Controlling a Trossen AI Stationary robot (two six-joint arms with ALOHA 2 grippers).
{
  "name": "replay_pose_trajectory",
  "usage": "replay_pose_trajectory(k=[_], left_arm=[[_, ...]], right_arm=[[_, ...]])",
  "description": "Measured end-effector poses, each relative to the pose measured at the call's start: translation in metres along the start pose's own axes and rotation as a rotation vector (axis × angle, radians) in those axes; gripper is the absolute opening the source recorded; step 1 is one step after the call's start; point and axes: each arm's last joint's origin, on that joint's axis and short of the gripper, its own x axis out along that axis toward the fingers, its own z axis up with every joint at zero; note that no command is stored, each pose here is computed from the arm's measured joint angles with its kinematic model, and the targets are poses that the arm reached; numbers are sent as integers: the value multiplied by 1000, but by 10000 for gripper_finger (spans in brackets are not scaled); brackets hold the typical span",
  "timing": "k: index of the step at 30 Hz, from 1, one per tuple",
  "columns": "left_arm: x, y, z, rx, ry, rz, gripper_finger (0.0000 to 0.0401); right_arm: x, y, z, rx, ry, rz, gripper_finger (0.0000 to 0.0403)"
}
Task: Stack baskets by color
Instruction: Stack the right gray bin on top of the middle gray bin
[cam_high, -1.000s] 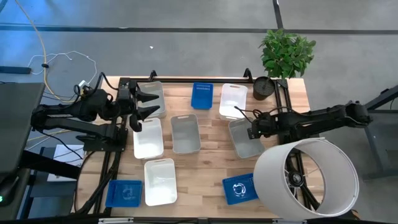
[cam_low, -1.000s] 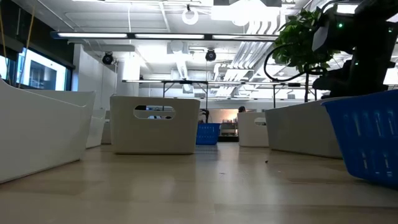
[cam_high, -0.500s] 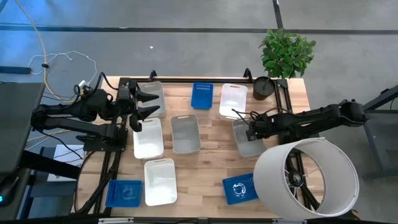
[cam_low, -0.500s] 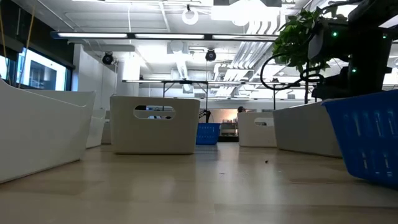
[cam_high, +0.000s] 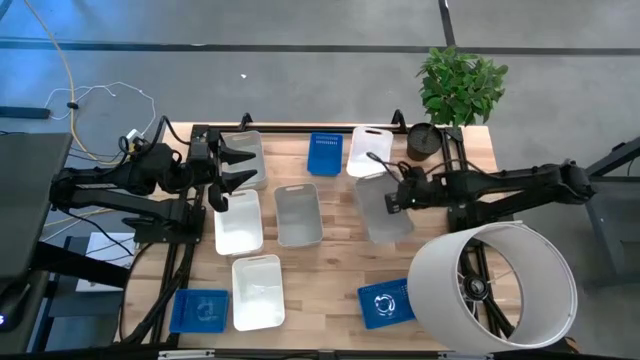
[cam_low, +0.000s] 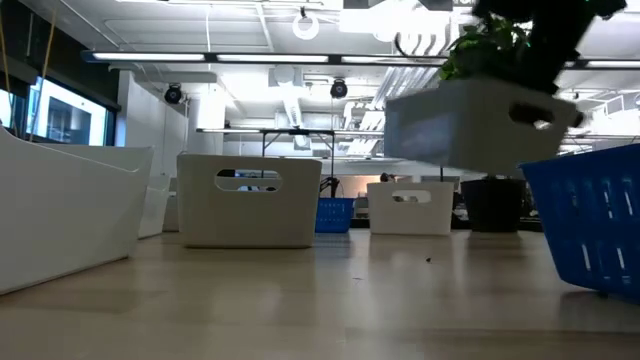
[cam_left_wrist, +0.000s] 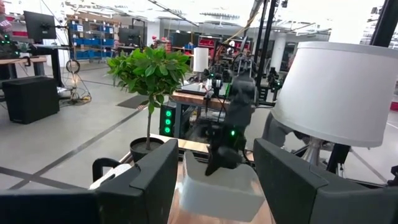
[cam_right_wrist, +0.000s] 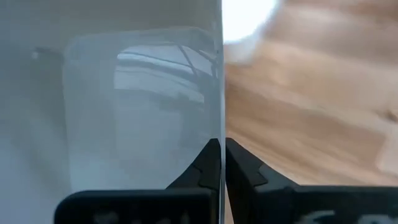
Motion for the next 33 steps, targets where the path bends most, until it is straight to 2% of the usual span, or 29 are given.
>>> replay_pose_trajectory(k=[4,12,18,24,28,33], left_arm=[[0,0,0,0,-1,0,197],[0,0,0,0,-1,0,197],[0,0,0,0,-1,-1,197],[0,0,1,-2,-8,-1,197],[0,0,3,-5,-25,-3,197],[-1,-1,6,-11,-55,-19,197]], right_arm=[[-10,15,10,-3,-24,82,0],[-7,22,10,-11,-14,118,0],[5,54,21,-9,-133,335,0],[18,94,36,7,-271,658,0],[16,114,54,18,-322,723,0],[3,146,77,-72,-360,789,0]])
